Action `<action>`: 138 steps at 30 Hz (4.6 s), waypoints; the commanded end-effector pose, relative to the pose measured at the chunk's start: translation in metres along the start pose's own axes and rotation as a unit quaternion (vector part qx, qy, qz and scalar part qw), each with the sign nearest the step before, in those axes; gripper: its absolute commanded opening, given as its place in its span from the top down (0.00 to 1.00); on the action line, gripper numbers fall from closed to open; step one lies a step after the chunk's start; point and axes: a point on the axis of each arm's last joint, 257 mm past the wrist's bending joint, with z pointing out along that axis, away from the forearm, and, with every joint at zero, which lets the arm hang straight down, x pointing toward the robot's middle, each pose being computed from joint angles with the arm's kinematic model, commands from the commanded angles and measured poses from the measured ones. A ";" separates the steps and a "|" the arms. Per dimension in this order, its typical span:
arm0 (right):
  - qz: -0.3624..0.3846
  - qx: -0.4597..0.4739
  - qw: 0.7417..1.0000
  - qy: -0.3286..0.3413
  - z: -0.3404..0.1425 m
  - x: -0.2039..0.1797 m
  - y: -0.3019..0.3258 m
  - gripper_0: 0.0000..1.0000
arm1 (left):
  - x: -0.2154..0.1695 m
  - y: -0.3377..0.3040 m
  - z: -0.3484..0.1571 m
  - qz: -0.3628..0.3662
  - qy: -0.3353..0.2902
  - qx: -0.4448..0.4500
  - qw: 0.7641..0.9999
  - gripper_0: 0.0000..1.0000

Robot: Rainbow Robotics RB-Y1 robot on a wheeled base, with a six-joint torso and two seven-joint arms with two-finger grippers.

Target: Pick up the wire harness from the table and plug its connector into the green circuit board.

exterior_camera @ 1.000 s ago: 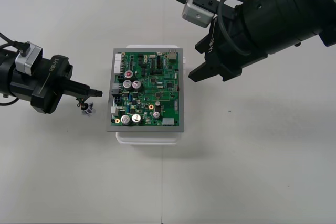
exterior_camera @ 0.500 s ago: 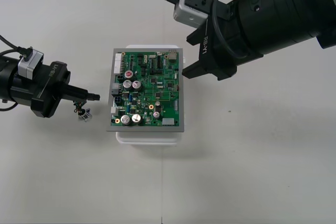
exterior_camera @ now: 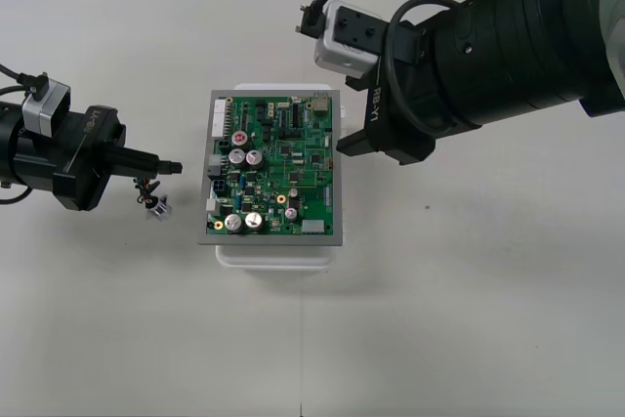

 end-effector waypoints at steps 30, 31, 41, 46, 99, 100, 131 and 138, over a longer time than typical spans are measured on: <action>-0.071 0.024 0.997 0.018 0.028 -0.012 0.019 0.31 | -0.015 -0.009 0.023 0.062 -0.034 0.036 0.997 1.00; -0.073 0.025 0.997 0.017 0.028 -0.012 0.019 0.31 | -0.015 -0.009 0.023 0.063 -0.034 0.036 0.997 1.00; -0.081 0.023 0.996 0.011 0.028 -0.018 0.024 0.31 | -0.017 -0.009 0.024 0.064 -0.038 0.036 0.997 1.00; -0.076 0.016 0.997 0.011 0.026 -0.017 0.026 0.31 | -0.017 -0.009 0.025 0.065 -0.039 0.038 0.996 1.00; -0.057 0.010 0.998 0.035 0.028 0.006 0.017 0.31 | -0.016 -0.013 0.034 0.074 -0.035 0.053 0.995 1.00; -0.057 0.010 0.998 0.035 0.028 0.006 0.016 0.31 | -0.016 -0.013 0.036 0.074 -0.036 0.054 0.995 1.00; -0.057 0.004 0.998 0.032 0.029 0.004 0.020 0.31 | -0.019 -0.010 0.038 0.085 -0.045 0.051 0.994 1.00; -0.057 0.006 0.998 0.030 0.030 0.001 0.020 0.31 | -0.017 -0.008 0.037 0.095 -0.038 0.050 0.993 1.00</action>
